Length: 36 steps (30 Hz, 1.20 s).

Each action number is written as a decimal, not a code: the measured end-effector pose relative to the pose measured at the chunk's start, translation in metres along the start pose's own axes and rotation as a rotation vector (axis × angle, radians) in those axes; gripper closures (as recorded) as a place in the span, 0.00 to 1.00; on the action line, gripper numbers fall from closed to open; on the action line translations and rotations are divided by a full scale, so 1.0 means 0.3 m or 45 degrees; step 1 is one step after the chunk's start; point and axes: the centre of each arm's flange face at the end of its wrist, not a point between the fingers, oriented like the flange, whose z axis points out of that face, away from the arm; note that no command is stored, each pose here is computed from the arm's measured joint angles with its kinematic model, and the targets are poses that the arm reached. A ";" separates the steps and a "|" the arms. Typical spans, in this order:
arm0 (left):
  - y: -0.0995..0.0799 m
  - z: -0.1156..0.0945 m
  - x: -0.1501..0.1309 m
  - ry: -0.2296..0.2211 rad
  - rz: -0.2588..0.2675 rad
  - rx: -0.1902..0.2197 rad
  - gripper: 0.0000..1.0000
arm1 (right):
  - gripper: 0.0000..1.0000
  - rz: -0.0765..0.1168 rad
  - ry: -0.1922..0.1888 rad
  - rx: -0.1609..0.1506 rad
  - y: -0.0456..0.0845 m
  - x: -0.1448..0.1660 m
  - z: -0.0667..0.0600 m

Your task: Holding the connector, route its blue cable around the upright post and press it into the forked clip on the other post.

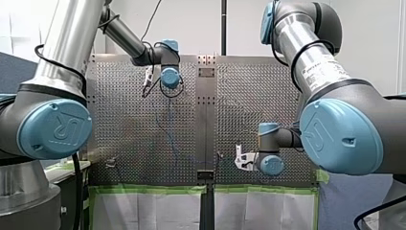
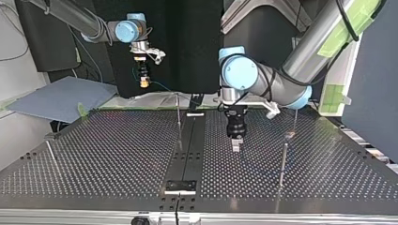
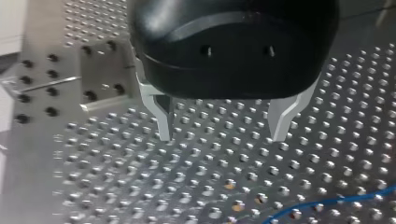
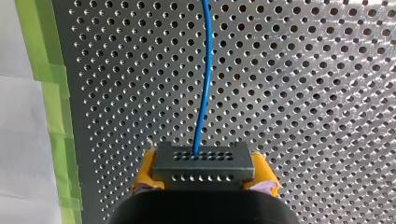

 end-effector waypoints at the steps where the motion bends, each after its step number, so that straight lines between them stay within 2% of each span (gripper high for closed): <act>1: -0.003 0.007 0.011 0.001 0.001 -0.006 0.00 | 1.00 0.000 0.000 0.000 0.000 0.000 0.000; 8: 0.011 0.057 0.029 -0.039 -0.018 -0.063 0.00 | 1.00 0.000 0.004 0.000 0.000 0.001 0.001; 17: 0.014 0.109 0.021 -0.112 -0.046 -0.116 0.00 | 1.00 0.000 0.006 0.026 -0.012 0.001 0.000; 26: -0.039 0.174 0.059 -0.094 -0.038 -0.147 0.00 | 1.00 -0.003 -0.001 0.030 -0.015 0.000 -0.003; 36: -0.028 0.199 0.098 -0.060 -0.039 -0.197 0.00 | 1.00 -0.002 0.000 0.030 -0.016 0.000 -0.003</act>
